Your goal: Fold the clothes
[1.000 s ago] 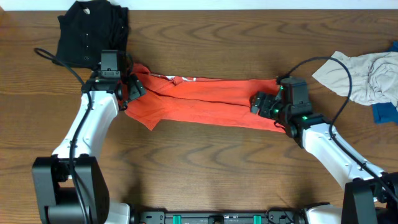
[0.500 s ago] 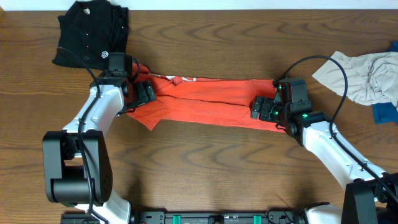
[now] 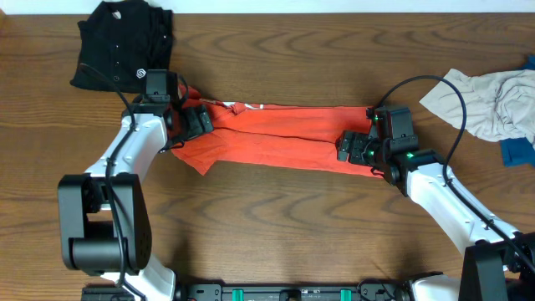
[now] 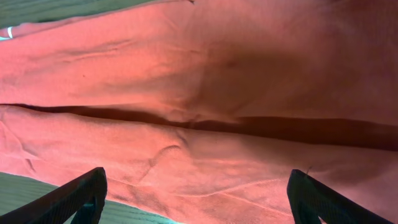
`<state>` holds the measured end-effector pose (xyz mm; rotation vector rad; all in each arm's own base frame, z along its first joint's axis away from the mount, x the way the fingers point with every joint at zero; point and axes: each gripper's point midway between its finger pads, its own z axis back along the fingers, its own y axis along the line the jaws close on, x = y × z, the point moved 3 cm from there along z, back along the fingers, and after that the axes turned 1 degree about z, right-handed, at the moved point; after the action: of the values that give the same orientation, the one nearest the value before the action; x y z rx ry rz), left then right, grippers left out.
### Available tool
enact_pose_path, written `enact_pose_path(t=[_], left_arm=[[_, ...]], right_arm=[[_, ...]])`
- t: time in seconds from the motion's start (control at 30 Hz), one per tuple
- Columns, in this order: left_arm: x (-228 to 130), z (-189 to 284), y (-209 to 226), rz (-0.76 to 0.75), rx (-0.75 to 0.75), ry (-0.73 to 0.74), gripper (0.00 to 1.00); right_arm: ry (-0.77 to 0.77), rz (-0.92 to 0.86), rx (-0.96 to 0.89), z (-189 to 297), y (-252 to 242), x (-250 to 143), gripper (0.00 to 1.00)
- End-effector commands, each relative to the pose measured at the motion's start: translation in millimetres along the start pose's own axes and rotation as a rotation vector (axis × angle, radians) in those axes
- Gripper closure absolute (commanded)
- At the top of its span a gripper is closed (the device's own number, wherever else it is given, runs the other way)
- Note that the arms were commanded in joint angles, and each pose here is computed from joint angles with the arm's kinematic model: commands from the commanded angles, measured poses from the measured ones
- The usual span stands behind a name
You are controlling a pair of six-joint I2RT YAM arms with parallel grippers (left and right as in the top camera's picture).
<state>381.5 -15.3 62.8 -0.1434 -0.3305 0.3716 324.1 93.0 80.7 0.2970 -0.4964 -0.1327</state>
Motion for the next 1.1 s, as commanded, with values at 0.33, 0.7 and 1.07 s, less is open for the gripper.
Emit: enact_pose_path(t=[0.33, 0.7, 1.07], left_arm=[[19.4, 7.9, 38.0, -0.016, 0.261, -0.114, 0.02], [38.7, 89.3, 23.0, 0.007, 0.179, -0.308, 0.02], [0.0, 90.7, -24.1, -0.014, -0.164, -0.096, 0.02]], right_arm=[[0.007, 0.015, -0.055, 0.9, -5.2, 0.4, 0.08], [-0.002, -0.049, -0.141, 2.9, -24.6, 1.8, 0.04], [0.075, -0.216, -0.210, 10.9, -62.7, -10.1, 0.01]])
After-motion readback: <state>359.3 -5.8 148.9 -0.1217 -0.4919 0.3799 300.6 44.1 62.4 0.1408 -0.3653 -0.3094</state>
